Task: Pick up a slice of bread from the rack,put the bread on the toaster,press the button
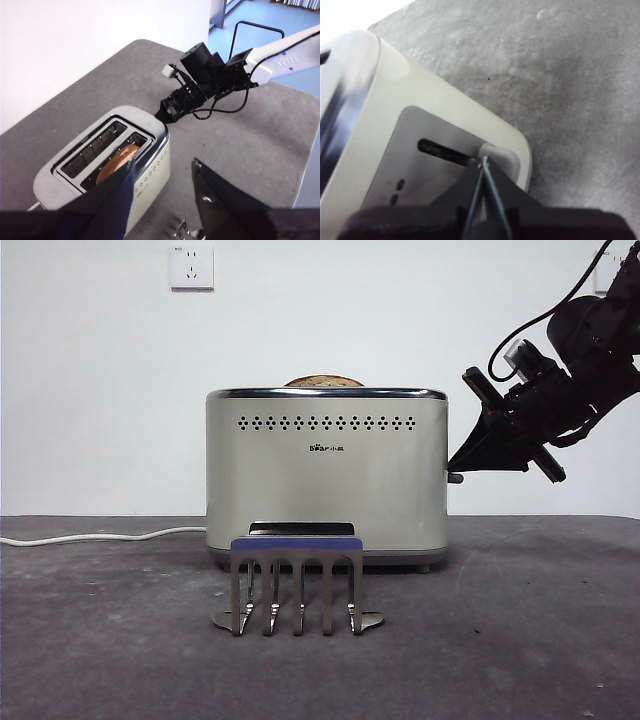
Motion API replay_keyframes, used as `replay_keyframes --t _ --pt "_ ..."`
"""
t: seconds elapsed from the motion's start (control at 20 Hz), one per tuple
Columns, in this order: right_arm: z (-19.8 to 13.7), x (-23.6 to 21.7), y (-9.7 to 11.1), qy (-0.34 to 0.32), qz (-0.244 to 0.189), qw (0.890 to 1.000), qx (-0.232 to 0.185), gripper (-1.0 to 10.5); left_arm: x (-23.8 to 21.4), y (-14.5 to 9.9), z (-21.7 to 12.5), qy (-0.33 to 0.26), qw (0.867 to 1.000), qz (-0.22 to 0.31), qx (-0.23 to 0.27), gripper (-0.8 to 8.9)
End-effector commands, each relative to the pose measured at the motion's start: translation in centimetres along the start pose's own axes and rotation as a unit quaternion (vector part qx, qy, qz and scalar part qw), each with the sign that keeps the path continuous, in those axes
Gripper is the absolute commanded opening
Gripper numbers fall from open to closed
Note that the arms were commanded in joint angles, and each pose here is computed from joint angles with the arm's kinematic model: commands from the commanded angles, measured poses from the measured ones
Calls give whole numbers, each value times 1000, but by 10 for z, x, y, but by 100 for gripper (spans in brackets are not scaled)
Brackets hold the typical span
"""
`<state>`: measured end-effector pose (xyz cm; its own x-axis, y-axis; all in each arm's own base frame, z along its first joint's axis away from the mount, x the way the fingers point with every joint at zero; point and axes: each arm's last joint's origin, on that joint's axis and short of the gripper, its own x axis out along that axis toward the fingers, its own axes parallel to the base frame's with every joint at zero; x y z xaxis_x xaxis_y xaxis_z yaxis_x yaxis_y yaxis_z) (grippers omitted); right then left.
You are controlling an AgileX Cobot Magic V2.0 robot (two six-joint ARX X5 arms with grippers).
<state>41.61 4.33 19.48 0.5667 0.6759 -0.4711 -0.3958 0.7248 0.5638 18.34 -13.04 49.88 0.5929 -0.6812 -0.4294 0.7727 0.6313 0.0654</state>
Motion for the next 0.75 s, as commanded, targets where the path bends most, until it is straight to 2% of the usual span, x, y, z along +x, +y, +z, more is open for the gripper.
replay_keyframes --t 0.05,0.25,0.75 --pt "-19 14 -15 36 -18 999 20 -12 1 -1 -1 5 1000 -4 -4 193" --pt "-27 20 -23 51 -21 998 31 -12 1 -1 -3 13 1000 -6 -6 193" --pt "-27 20 -23 53 -21 998 31 -12 1 -1 -3 14 1000 -6 -7 193"
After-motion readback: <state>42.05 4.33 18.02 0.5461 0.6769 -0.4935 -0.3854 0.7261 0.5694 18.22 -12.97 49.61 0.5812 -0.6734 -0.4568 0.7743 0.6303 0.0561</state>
